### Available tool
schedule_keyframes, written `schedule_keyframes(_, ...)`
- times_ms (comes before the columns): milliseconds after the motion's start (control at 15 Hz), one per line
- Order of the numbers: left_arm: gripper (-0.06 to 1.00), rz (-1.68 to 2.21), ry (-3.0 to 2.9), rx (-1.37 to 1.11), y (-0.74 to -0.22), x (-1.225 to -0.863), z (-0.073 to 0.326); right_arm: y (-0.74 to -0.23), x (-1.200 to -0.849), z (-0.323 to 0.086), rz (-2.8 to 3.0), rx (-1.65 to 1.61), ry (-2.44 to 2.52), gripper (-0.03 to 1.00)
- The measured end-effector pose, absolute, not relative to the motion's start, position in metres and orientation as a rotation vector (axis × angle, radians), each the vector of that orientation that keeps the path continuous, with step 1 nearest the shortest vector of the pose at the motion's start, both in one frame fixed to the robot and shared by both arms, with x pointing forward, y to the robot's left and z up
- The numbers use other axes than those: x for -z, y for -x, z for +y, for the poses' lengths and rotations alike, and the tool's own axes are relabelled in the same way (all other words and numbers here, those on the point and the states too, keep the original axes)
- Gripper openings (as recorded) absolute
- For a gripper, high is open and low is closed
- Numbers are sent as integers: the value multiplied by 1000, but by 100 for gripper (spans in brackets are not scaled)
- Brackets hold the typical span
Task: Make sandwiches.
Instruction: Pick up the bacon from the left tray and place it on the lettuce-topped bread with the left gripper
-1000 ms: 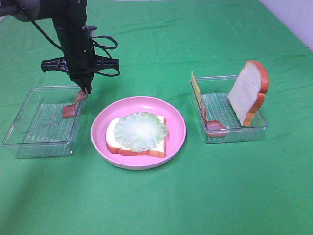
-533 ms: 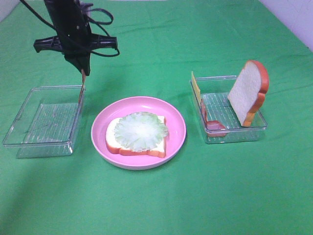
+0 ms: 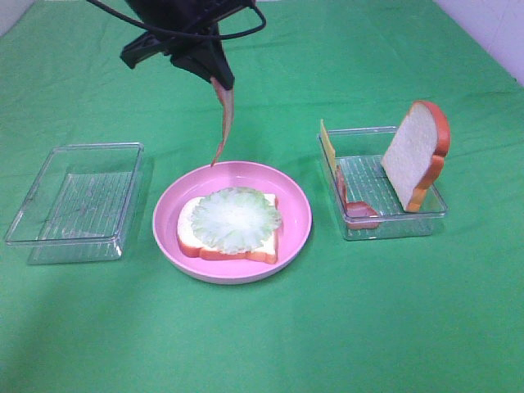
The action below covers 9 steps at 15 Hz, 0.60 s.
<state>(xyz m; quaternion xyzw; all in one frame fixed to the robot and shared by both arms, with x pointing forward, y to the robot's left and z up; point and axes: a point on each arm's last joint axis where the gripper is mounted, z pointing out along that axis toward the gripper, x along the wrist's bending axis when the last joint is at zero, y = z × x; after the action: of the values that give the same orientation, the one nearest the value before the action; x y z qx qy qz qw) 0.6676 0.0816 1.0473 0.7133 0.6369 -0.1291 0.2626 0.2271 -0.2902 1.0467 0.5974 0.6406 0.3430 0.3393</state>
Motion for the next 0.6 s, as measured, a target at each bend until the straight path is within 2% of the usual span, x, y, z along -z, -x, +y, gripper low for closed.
schedule_keyframes(133, 0, 1665, -1988, 455, -655, -1030, 46, -227, -1047, -290, 1668, -893, -1556, 77)
schedule_keyframes(333, 0, 1645, -2061, 508, -644, -1007, 20, -227, -1047, -290, 1668, -893, -1556, 77)
schedule_keyframes(600, 0, 1725, -2130, 390, -650, -989, 26, -227, -1047, -290, 1668, -893, -1556, 77)
